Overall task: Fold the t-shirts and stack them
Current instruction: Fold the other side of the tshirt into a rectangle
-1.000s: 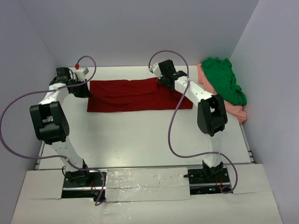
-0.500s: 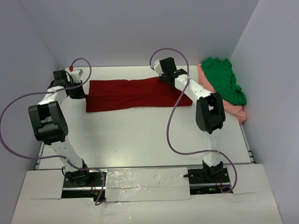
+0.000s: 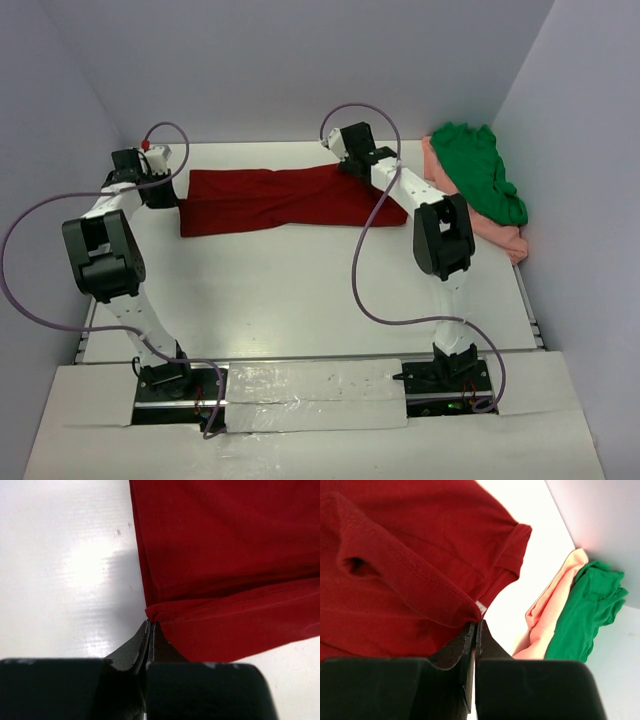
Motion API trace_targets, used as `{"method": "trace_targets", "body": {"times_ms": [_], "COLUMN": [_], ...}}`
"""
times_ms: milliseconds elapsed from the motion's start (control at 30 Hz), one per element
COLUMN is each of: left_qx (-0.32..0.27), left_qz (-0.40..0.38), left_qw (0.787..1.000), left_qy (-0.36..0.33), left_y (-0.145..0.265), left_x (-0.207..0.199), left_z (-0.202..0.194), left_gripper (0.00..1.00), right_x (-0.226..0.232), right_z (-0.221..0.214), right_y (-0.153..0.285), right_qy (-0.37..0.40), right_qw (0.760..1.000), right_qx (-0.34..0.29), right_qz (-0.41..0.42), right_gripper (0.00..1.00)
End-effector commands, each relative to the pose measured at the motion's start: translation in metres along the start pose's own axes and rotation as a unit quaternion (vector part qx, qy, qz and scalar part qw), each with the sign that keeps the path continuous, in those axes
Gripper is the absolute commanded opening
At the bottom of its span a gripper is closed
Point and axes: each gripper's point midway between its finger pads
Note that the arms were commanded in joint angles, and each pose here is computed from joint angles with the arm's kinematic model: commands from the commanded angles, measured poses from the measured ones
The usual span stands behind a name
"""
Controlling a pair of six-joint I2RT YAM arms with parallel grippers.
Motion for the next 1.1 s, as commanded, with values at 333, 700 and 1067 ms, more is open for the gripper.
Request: {"method": "trace_targets", "body": {"times_ms": [333, 700, 1067], "left_qx": [-0.052, -0.129, -0.091], "left_qz": [-0.005, 0.084, 0.054], "left_qw": [0.998, 0.988, 0.994], "left_qy": [-0.042, -0.028, -0.036], "left_y": [-0.02, -0.009, 0.068], "left_x": [-0.016, -0.011, -0.044], "left_z": [0.042, 0.063, 0.035], "left_gripper": [0.11, 0.69, 0.7], "right_x": [-0.031, -0.048, -0.006], "right_z": [0.027, 0.035, 0.012], "right_y": [-0.023, -0.025, 0.042], "right_qy": [-0.01, -0.058, -0.119], "right_qw": [0.998, 0.991, 0.993], "right_qx": [-0.027, -0.048, -0.02], "right_qz": [-0.052, -0.111, -0.005], "right_gripper": [0.0, 0.5, 0.49]}}
Point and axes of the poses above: each gripper's point midway between its finger pads, its own y axis back along the fingers, its own x axis along the line the jaws close on, z = x × y, and after that the axes turned 4 degrees about y, right-handed
